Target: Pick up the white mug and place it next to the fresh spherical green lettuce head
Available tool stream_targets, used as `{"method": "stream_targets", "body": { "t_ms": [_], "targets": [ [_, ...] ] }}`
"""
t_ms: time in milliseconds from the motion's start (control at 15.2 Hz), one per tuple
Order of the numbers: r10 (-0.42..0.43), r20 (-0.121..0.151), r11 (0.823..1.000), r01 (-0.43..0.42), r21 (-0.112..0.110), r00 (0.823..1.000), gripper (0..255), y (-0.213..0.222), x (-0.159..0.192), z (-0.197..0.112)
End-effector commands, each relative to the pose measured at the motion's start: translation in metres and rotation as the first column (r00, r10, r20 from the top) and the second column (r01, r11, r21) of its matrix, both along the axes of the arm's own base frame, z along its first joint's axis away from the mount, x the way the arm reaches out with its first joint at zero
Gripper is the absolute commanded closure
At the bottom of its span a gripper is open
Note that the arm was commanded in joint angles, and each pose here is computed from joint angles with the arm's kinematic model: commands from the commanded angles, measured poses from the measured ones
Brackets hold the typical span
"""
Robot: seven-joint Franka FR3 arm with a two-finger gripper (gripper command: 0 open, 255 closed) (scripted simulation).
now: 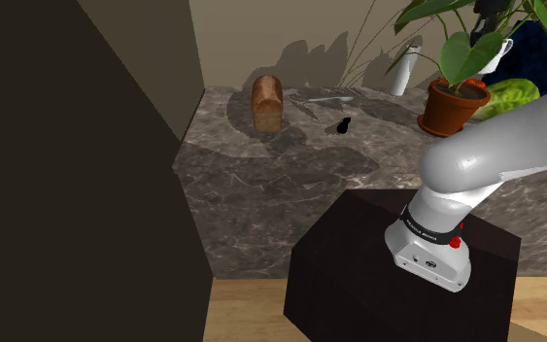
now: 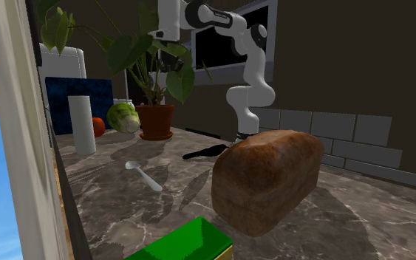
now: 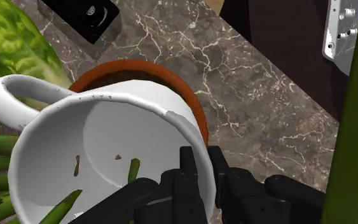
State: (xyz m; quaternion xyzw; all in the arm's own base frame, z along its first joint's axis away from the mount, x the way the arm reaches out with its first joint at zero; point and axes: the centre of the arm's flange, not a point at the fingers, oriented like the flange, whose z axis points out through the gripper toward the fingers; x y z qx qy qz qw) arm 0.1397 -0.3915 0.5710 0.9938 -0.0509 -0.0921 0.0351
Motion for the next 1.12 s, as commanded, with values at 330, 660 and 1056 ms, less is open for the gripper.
{"method": "stream_targets", "body": {
  "t_ms": [330,660,1056],
  "targets": [
    [0.001,0.0,1.0,-0.001,0.0,1.0,255,-0.02,-0.089,0.003],
    [0.001,0.0,1.0,-0.001,0.0,1.0,255,-0.035,-0.153,0.003],
    [0.001,0.0,1.0,-0.001,0.0,1.0,255,-0.053,-0.231,0.003]
  ]
}}
